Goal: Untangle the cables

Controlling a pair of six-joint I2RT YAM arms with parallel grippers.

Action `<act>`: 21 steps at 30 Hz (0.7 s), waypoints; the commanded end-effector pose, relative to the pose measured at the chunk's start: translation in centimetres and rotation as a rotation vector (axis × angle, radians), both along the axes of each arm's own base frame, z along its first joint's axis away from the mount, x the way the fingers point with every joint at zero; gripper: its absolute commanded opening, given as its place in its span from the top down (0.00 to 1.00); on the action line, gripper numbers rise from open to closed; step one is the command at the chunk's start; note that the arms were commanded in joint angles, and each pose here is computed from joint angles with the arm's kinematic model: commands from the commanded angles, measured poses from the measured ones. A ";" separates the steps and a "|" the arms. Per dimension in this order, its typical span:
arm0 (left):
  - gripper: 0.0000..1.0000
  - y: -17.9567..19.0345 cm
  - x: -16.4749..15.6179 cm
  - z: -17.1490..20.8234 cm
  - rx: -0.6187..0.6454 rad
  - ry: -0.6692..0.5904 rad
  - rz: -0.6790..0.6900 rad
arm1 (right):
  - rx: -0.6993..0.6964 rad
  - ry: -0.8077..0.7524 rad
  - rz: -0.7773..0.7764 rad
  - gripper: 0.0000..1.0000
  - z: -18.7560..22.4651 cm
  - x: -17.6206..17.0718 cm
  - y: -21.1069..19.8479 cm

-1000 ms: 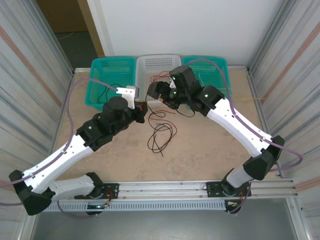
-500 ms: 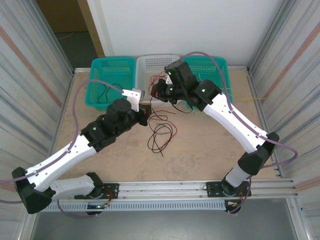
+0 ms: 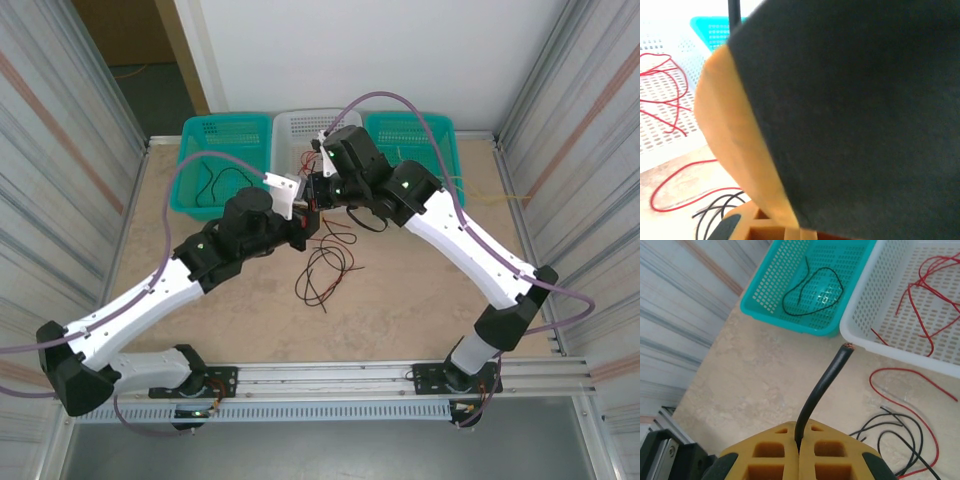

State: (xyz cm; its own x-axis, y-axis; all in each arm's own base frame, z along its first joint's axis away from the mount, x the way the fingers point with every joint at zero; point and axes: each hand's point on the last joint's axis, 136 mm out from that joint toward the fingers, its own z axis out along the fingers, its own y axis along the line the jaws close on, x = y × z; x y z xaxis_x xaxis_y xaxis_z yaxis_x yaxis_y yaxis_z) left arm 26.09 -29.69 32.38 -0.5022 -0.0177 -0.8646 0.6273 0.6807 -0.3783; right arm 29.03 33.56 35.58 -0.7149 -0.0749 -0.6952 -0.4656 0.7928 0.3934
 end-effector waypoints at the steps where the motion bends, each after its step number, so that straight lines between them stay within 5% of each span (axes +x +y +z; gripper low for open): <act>1: 1.00 -0.7 -0.6 2.8 -0.162 -0.006 -0.074 | 0.074 -0.053 0.059 1.00 2.0 -0.7 0.4; 3: 1.00 0.1 -0.2 3.4 -0.207 -0.008 -0.058 | 0.075 -0.045 0.041 1.00 1.8 -0.6 -0.1; 8: 1.00 2.1 0.3 2.8 -0.210 0.030 -0.023 | 0.125 -0.033 -0.089 0.65 2.9 0.9 -4.2; 15: 1.00 6.1 0.3 2.8 -0.217 0.045 0.057 | 0.201 -0.029 -0.178 0.48 4.1 1.3 -9.4; 21: 1.00 10.9 2.3 4.6 -0.224 0.063 0.199 | 0.170 0.020 -0.212 0.43 2.4 0.7 -11.2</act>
State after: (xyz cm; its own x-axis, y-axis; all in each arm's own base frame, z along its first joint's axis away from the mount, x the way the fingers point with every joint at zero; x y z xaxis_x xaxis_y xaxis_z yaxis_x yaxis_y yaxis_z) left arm 28.33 -20.14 35.68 -0.5099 -0.2836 -0.8121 0.4888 0.6813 -0.5449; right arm 30.49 22.68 39.25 -0.6778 0.1972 -0.7083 -0.3130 0.7943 0.5207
